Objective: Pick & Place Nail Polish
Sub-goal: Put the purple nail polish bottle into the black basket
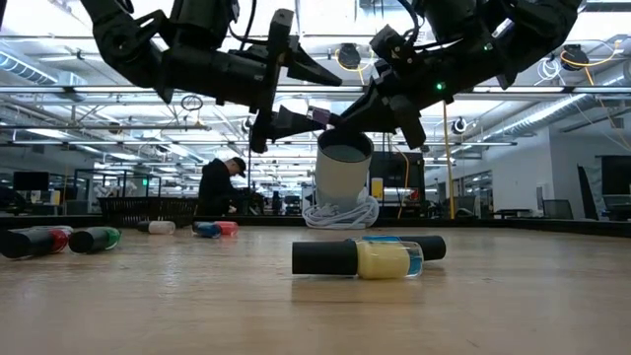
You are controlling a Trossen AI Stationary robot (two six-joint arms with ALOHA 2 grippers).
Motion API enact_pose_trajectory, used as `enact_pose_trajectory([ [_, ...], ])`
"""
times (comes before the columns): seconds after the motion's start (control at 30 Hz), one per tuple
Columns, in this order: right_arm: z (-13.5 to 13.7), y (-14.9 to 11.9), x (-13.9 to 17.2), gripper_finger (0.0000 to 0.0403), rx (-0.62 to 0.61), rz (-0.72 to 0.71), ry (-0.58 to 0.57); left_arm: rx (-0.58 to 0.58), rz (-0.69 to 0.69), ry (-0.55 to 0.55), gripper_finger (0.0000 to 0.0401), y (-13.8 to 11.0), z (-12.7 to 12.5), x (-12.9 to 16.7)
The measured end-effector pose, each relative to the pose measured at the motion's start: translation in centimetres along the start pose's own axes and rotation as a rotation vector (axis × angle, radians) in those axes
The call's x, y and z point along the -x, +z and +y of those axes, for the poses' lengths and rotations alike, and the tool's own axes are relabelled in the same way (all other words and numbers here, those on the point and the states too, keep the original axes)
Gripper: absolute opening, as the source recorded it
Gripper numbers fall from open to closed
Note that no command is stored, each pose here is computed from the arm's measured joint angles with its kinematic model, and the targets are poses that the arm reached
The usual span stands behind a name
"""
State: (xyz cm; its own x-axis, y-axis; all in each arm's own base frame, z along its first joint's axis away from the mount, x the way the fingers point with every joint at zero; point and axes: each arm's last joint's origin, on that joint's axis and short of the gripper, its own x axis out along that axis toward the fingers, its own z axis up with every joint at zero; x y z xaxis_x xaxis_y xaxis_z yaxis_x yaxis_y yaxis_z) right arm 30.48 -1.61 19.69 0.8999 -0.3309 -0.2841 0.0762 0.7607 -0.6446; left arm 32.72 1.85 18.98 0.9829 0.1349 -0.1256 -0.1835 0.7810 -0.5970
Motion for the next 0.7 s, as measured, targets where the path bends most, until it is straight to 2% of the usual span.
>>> enact_pose_trajectory([
  [0.5, 0.09, 0.19, 0.05, 0.0049, -0.010, -0.014, 0.001, -0.004, 0.006, 0.007, 0.0309, -0.03, 0.10, 0.00],
  [0.6, 0.10, 0.20, 0.06, 0.0049, -0.019, -0.015, 0.002, -0.005, 0.006, 0.008, 0.0290, -0.04, 0.11, 0.00],
  [0.7, 0.10, 0.20, 0.06, 0.0049, -0.020, -0.015, 0.002, -0.005, -0.005, 0.024, 0.0251, -0.01, 0.16, 0.00],
])
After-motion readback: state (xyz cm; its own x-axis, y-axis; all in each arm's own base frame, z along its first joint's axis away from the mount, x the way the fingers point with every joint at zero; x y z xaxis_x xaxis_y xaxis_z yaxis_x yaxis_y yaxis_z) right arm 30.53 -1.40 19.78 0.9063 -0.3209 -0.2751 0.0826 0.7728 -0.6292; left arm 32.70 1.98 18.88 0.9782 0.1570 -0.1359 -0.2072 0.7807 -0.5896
